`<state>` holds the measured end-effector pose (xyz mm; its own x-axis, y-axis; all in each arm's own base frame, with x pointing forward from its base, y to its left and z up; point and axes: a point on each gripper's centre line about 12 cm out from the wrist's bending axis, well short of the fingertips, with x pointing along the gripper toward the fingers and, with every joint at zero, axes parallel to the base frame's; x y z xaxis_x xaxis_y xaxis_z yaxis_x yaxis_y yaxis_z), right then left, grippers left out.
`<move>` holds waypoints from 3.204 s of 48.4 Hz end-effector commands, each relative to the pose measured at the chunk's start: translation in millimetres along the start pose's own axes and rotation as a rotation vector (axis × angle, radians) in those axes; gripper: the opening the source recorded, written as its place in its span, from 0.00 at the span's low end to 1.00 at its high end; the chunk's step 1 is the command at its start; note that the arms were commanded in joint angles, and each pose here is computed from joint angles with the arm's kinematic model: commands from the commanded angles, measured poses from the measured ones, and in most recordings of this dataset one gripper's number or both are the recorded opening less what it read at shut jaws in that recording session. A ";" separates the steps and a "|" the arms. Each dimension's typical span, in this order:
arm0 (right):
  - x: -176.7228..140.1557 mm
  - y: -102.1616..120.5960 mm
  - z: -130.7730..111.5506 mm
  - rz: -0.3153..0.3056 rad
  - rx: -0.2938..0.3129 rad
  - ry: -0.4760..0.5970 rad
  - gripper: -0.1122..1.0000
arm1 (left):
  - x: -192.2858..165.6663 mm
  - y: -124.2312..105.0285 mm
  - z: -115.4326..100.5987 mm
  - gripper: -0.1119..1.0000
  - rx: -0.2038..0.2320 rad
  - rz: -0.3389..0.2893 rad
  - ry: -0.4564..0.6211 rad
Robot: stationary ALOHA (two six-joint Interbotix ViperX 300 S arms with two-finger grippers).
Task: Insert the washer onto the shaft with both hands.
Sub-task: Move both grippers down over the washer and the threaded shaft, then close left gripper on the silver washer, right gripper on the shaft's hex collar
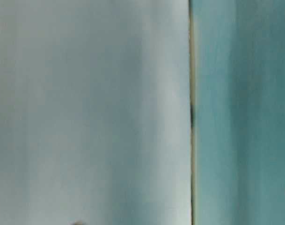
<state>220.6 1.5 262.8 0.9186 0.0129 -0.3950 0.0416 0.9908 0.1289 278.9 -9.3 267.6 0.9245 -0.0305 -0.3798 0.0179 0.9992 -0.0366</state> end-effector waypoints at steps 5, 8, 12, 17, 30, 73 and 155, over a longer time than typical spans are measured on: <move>21.2 -0.7 -2.2 -0.015 0.011 0.128 0.01 | 18.4 -2.8 5.3 0.12 0.002 -0.003 0.094; 30.9 -0.9 -5.9 -0.020 0.011 0.174 0.01 | 25.8 -2.6 1.3 0.12 0.004 0.000 0.150; 44.9 -1.5 -10.1 -0.026 0.012 0.235 0.01 | 36.5 -2.9 -4.0 0.12 0.004 0.003 0.239; 62.6 -2.0 -13.2 -0.036 0.005 0.320 0.01 | 49.4 -3.9 -13.2 0.12 0.010 0.006 0.376; 106.6 -3.6 -27.2 -0.059 -0.038 0.557 0.01 | 82.0 -5.8 -32.2 0.12 0.018 0.012 0.589; 146.2 -0.7 -57.0 -0.062 -0.055 0.707 0.62 | 114.1 0.2 -57.0 0.47 -0.028 0.036 0.599; 177.9 2.7 -99.1 -0.049 -0.088 0.744 0.83 | 146.9 1.4 -108.1 0.85 -0.015 0.032 0.654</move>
<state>342.0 18.7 98.7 0.3933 0.0239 -0.9191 0.0152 0.9994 0.0326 370.0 -14.7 106.4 0.4847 -0.0146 -0.8746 -0.0183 0.9995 -0.0269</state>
